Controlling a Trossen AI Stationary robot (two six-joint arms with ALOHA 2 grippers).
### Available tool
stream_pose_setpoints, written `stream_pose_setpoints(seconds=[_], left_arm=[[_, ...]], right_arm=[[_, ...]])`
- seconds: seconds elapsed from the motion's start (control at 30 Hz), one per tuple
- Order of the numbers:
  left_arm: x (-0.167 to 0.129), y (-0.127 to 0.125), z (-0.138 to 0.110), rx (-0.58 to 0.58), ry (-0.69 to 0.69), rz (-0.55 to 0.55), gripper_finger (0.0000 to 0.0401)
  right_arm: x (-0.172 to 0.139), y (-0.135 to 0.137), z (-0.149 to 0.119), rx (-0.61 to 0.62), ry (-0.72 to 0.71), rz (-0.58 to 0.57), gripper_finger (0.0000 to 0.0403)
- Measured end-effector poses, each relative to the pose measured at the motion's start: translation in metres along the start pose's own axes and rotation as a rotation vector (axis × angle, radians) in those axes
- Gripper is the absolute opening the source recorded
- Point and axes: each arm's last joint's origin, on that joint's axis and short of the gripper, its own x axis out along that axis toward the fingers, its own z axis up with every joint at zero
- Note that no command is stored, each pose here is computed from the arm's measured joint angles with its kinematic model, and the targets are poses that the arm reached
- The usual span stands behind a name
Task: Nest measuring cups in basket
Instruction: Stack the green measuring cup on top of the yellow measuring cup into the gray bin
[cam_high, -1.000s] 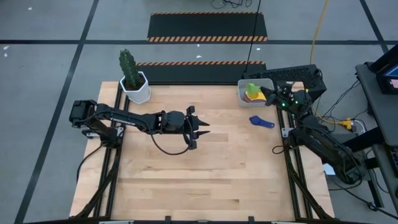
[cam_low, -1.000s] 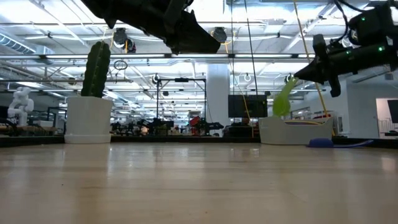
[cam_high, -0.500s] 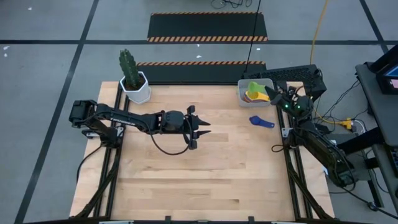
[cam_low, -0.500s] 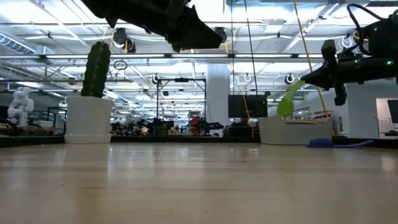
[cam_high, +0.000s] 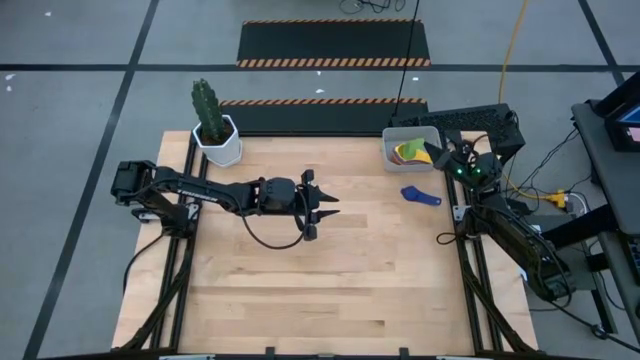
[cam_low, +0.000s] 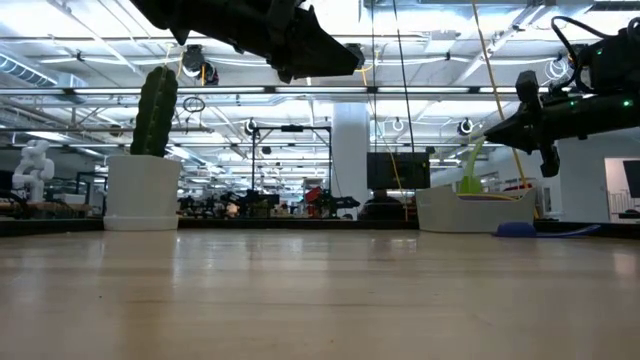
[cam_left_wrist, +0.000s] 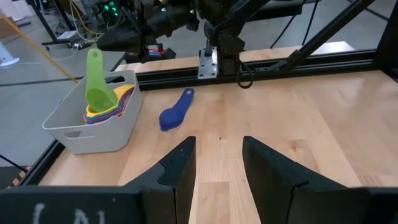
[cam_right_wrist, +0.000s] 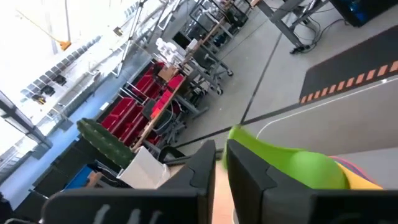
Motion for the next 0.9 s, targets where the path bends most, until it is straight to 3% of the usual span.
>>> stream_pose_setpoints(seconds=[0.3, 0.5, 0.9], left_arm=[[0.000, 0.000, 0.000, -0.001, 0.000, -0.001, 0.0136], [0.000, 0.000, 0.000, -0.001, 0.001, -0.001, 0.0136], [0.000, 0.007, -0.001, -0.009, 0.003, 0.017, 0.0136]], right_arm=[[0.000, -0.001, 0.001, -0.023, -0.028, -0.031, 0.0068], [-0.002, -0.012, -0.007, -0.050, 0.060, -0.148, 0.0070], [0.000, -0.002, -0.007, -0.142, 0.015, -0.138, 0.0070]])
